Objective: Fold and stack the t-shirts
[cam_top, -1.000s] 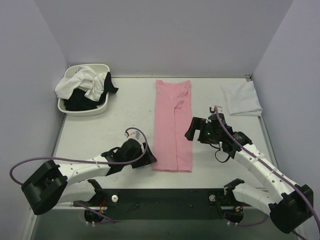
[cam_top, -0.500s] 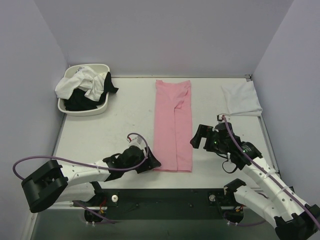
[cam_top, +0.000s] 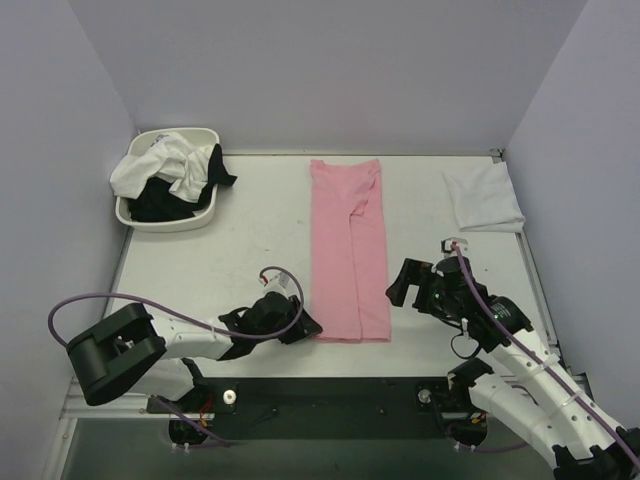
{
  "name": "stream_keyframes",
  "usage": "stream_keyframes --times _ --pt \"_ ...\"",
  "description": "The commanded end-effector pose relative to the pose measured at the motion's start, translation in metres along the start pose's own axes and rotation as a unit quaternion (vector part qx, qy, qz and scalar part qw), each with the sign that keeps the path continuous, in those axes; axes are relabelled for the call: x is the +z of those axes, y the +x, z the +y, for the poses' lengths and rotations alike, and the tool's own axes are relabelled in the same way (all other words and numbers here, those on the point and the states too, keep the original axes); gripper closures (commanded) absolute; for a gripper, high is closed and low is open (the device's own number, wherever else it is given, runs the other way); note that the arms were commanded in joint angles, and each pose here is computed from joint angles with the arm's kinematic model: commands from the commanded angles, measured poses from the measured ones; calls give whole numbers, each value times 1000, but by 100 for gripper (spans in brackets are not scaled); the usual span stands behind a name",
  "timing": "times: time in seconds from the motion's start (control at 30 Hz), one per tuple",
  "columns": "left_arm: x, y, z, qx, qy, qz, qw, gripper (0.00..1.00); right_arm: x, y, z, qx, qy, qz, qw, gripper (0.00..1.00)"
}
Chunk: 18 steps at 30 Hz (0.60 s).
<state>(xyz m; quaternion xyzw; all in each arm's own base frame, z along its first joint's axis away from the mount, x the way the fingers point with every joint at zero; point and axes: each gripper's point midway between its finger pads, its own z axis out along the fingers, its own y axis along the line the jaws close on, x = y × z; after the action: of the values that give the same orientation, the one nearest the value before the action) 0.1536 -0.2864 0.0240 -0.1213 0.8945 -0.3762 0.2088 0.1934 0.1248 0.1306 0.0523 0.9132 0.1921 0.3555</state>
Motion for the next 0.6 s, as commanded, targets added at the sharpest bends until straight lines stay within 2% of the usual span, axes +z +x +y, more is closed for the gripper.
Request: stream_keyframes --times 0.0,0.07,0.13,0.17,0.2,0.57 --pt "-1 20 66 19 -109 30 993 66 -2 6 -8 3 16 4 1000 0" --pt "-1 20 67 20 -109 31 993 71 -2 8 -8 3 15 6 1000 0" --pt "0 19 68 21 -112 30 993 91 -2 12 -9 6 14 12 1000 0" --pt "1 18 69 19 -113 29 993 98 -2 13 -8 8 12 14 1000 0" --pt "1 18 69 19 -113 31 993 100 -2 15 -8 12 10 17 1000 0" --pt "-15 -2 45 28 -85 1 996 100 19 60 -18 53 15 71 996 2"
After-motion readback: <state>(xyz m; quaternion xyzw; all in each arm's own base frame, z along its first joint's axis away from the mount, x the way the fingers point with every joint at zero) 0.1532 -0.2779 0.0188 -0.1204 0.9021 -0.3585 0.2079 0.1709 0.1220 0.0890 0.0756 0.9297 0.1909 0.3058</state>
